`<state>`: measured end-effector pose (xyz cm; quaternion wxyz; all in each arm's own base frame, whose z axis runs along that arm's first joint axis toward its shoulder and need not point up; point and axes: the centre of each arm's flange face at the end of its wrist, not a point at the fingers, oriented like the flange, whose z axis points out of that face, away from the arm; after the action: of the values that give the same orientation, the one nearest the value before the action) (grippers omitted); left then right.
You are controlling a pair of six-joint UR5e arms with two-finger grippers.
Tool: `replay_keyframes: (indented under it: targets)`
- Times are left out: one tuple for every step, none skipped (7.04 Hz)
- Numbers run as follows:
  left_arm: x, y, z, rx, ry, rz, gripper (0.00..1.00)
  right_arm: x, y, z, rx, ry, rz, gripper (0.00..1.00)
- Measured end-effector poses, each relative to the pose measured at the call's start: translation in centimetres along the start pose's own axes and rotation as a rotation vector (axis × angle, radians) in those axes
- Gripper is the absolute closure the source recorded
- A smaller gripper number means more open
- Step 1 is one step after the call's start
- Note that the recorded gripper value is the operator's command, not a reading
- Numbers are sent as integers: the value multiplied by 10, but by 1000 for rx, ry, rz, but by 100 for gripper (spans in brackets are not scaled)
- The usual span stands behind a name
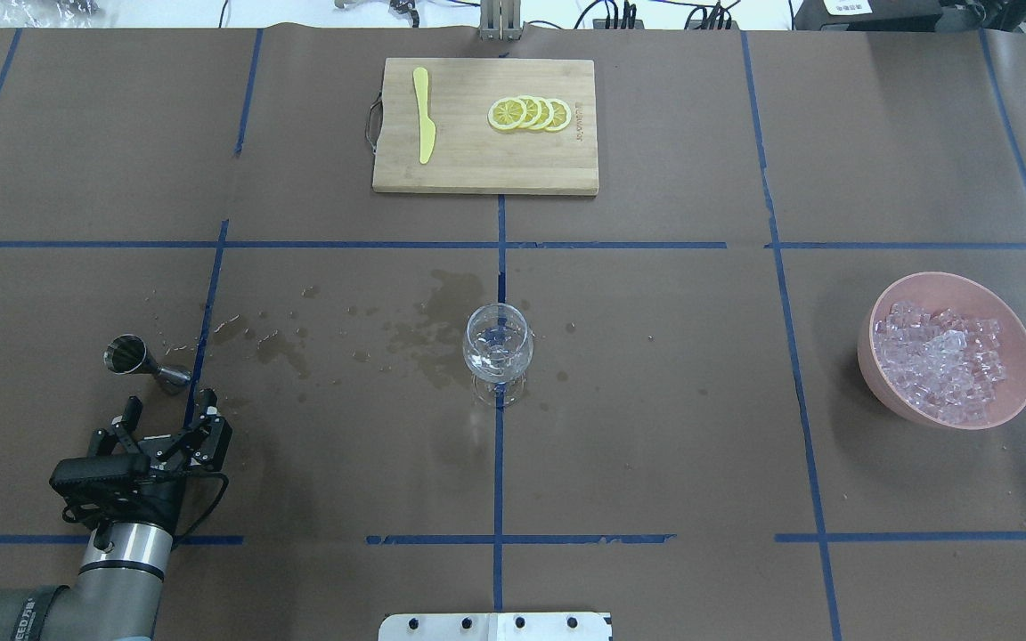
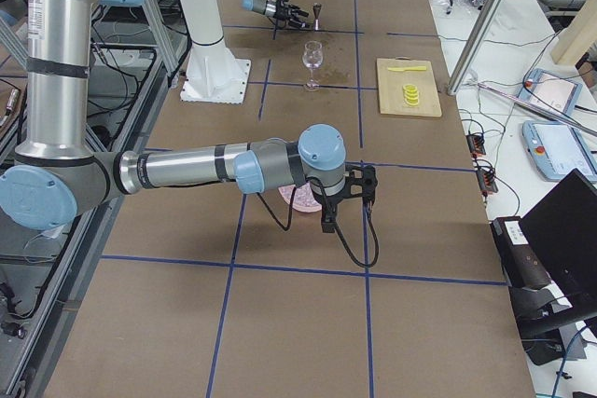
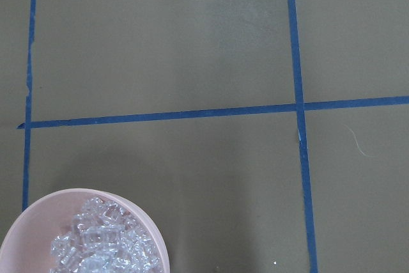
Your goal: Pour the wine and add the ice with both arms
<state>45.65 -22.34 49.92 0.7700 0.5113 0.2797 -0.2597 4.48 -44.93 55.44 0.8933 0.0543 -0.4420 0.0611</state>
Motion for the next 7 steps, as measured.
replay_keyframes:
  targets:
    - [-2,2,3,2,-3,0,6,-9,1,-1,0,-4,9,0]
    - [-7,4,5,5,-5,1,6,-15,2,-1,-1,-7,12,0]
    - [-10,4,8,7,-9,1,6,-24,3,-2,-1,-11,19,0]
    - [-12,2,11,13,-14,-2,7,-35,4,-2,-2,-16,30,0]
    - [-14,-2,16,21,-23,-5,7,-42,5,-3,-2,-19,34,0]
    - [-17,-5,22,31,-33,-6,9,-45,5,-3,-3,-20,33,0]
    - [-18,-6,26,37,-39,-4,9,-48,6,-3,-4,-22,32,0]
